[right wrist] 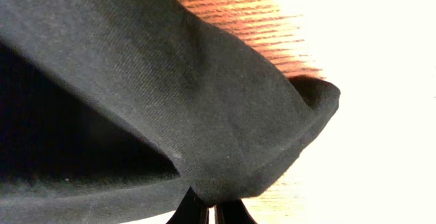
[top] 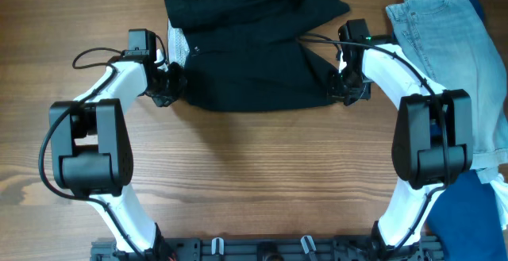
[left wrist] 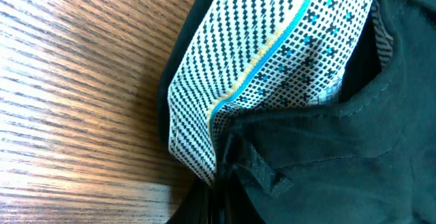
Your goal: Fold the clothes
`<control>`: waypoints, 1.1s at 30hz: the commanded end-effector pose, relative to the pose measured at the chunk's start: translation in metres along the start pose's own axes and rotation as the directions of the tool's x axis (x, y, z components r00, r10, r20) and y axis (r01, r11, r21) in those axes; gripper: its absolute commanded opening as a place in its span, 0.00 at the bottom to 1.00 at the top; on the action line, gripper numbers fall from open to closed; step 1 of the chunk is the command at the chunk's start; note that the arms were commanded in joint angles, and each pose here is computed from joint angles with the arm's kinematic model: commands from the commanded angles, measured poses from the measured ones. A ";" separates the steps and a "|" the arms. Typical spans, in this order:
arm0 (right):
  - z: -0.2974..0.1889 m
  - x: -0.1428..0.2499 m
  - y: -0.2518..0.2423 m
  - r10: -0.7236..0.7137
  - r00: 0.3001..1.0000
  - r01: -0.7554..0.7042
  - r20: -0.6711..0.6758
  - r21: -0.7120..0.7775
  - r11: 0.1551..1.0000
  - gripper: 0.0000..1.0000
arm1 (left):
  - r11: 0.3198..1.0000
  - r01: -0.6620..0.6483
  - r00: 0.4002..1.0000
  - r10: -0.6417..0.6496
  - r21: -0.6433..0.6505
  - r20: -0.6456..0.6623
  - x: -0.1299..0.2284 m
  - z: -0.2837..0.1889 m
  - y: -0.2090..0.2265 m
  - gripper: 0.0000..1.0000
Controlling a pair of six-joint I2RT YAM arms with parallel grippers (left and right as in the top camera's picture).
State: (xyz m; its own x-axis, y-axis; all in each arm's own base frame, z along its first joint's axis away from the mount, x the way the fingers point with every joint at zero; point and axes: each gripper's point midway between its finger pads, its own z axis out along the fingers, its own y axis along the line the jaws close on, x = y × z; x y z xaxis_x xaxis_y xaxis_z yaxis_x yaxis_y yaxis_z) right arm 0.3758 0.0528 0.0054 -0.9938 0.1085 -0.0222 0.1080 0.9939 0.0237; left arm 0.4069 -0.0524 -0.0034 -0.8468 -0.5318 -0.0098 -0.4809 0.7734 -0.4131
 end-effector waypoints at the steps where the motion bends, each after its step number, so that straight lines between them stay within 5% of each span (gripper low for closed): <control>1: 0.006 0.009 -0.013 -0.012 0.999 0.015 -0.036 0.071 0.997 0.04 | 0.989 0.041 0.998 -0.048 -0.140 -0.047 0.018 0.018 0.036 0.04; 13: 0.000 0.055 -0.006 -0.033 0.977 0.053 -0.210 0.090 0.995 0.04 | 0.966 0.046 0.981 -0.091 -0.253 -0.171 0.053 0.009 0.059 0.04; 21: 0.006 -0.016 0.022 -0.036 0.996 0.038 0.078 -0.031 0.999 0.06 | 0.972 0.000 0.996 -0.020 -0.236 -0.083 0.030 0.014 0.054 0.04; 23: 0.005 -0.019 0.023 -0.036 0.995 0.039 0.089 -0.034 0.999 0.53 | 0.972 0.001 0.996 -0.021 -0.236 -0.084 0.030 0.014 0.054 0.04; 24: 0.006 -0.017 0.023 -0.043 0.996 0.046 0.083 -0.033 0.998 0.87 | 0.972 0.000 0.996 -0.020 -0.236 -0.083 0.030 0.014 0.054 0.04; 25: 0.006 -0.014 0.026 -0.070 0.995 0.073 0.070 -0.047 0.996 1.00 | 0.972 0.000 0.996 -0.021 -0.236 -0.084 0.030 0.014 0.054 0.04; 33: 0.003 0.025 0.042 -0.198 0.978 0.183 -0.069 -0.181 0.966 1.00 | 0.972 -0.003 0.996 -0.017 -0.237 -0.086 0.030 0.014 0.055 0.04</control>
State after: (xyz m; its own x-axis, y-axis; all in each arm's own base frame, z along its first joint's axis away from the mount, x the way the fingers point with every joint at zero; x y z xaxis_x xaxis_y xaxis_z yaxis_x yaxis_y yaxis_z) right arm 0.3581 0.0886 0.0058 -0.9985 -0.0385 0.0388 -0.0322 0.9877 0.1529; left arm 0.3768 -0.0504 -0.0045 -0.8528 -0.5175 0.0710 -0.5106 0.7972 -0.3222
